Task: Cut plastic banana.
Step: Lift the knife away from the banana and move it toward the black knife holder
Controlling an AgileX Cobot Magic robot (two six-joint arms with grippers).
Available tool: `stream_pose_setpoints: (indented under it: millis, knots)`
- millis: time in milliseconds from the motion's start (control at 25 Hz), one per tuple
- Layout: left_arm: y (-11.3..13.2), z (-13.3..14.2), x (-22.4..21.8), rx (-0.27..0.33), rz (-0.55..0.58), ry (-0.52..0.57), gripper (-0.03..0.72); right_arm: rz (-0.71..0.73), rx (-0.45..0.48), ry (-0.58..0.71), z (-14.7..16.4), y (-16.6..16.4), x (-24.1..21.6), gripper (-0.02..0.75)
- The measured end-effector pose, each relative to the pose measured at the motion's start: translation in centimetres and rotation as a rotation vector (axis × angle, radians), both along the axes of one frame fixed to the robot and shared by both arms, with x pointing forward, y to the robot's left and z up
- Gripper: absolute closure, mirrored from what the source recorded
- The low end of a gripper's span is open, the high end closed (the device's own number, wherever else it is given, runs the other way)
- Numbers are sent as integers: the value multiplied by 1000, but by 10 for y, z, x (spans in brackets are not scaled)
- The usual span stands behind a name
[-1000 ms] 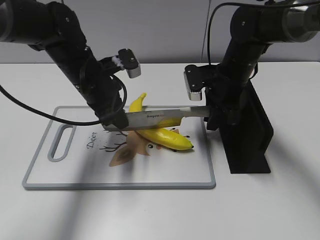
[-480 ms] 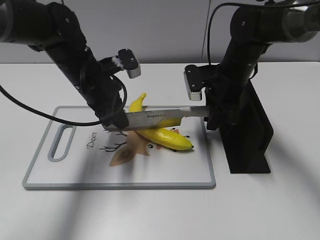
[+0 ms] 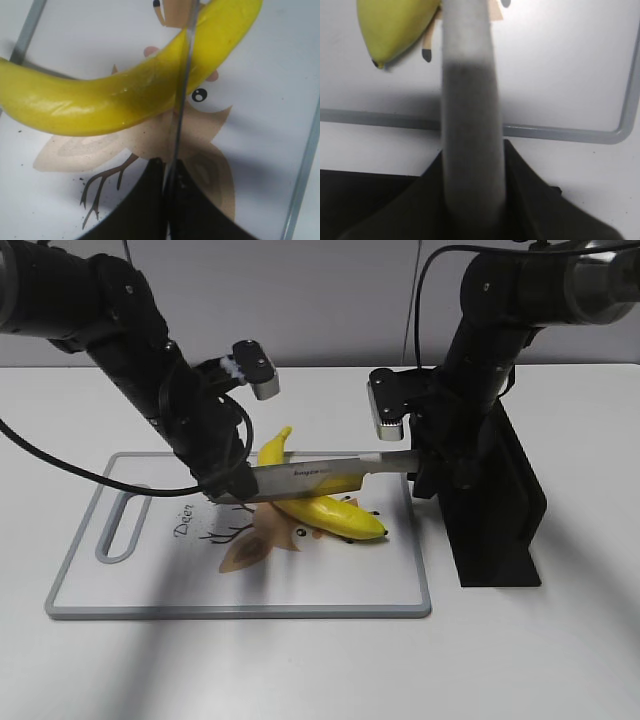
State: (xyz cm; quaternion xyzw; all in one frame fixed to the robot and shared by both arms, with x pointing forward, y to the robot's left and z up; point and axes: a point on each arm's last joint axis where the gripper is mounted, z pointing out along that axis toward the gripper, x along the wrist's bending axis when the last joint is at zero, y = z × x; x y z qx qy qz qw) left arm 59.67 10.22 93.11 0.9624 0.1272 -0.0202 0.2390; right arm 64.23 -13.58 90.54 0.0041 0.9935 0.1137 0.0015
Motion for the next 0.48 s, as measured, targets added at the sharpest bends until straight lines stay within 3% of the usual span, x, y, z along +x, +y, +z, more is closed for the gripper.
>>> stream_pose_setpoints:
  millis: [480]
  knots:
    - [0,5,0,-6,4,-19,687,0,3,-9,3,1,3,540]
